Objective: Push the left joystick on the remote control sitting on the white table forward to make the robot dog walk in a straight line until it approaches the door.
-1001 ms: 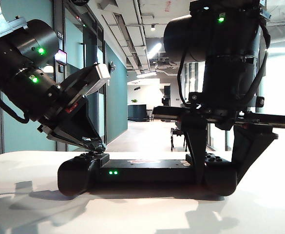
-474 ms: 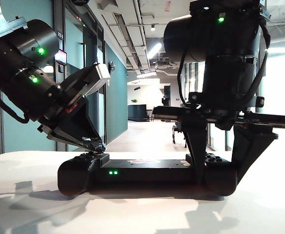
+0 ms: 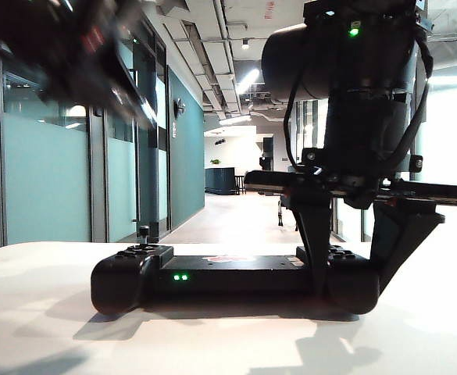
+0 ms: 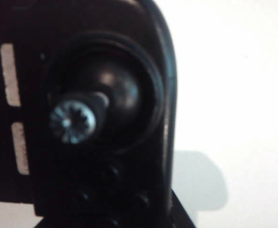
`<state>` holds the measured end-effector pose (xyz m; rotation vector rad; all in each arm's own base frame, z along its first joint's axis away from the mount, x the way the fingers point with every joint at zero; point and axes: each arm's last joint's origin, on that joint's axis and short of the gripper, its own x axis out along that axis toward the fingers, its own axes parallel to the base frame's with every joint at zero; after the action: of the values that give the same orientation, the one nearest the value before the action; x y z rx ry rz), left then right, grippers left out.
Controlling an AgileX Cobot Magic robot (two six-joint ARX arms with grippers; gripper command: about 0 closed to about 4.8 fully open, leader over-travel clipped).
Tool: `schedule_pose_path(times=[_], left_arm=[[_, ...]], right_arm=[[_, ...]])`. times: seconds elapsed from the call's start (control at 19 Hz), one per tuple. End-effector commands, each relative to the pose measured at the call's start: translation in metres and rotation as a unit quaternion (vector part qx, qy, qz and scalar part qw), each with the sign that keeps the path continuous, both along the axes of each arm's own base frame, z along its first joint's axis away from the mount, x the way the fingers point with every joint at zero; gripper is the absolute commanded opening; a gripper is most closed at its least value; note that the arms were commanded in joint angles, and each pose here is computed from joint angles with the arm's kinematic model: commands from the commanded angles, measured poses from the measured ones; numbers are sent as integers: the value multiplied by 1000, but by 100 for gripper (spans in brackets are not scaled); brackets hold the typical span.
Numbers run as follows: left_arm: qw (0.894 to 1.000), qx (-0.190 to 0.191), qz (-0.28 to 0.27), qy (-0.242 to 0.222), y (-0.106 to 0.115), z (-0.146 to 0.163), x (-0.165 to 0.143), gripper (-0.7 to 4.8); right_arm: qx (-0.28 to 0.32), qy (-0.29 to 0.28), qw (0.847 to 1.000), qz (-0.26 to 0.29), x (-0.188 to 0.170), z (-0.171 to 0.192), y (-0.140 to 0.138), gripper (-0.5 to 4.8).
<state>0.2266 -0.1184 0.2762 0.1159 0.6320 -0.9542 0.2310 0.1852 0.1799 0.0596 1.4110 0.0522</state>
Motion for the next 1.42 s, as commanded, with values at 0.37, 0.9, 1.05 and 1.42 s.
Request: schedule_pose_path(times=[0.37, 0.9, 1.05, 1.42], left_arm=[[990, -21, 95, -104, 39, 62, -73, -5], [988, -34, 114, -98, 54, 70, -106, -5], [989, -14, 126, -72, 56, 65, -110, -5], [979, -45, 162, -117, 65, 34, -124, -5]], right_arm=[[18, -12, 1000, 19, 2, 4, 3, 309], [33, -44, 997, 57, -20, 89, -13, 268], [44, -109, 990, 75, -38, 120, -29, -2], [27, -375, 914, 153, -64, 149, -58, -1]])
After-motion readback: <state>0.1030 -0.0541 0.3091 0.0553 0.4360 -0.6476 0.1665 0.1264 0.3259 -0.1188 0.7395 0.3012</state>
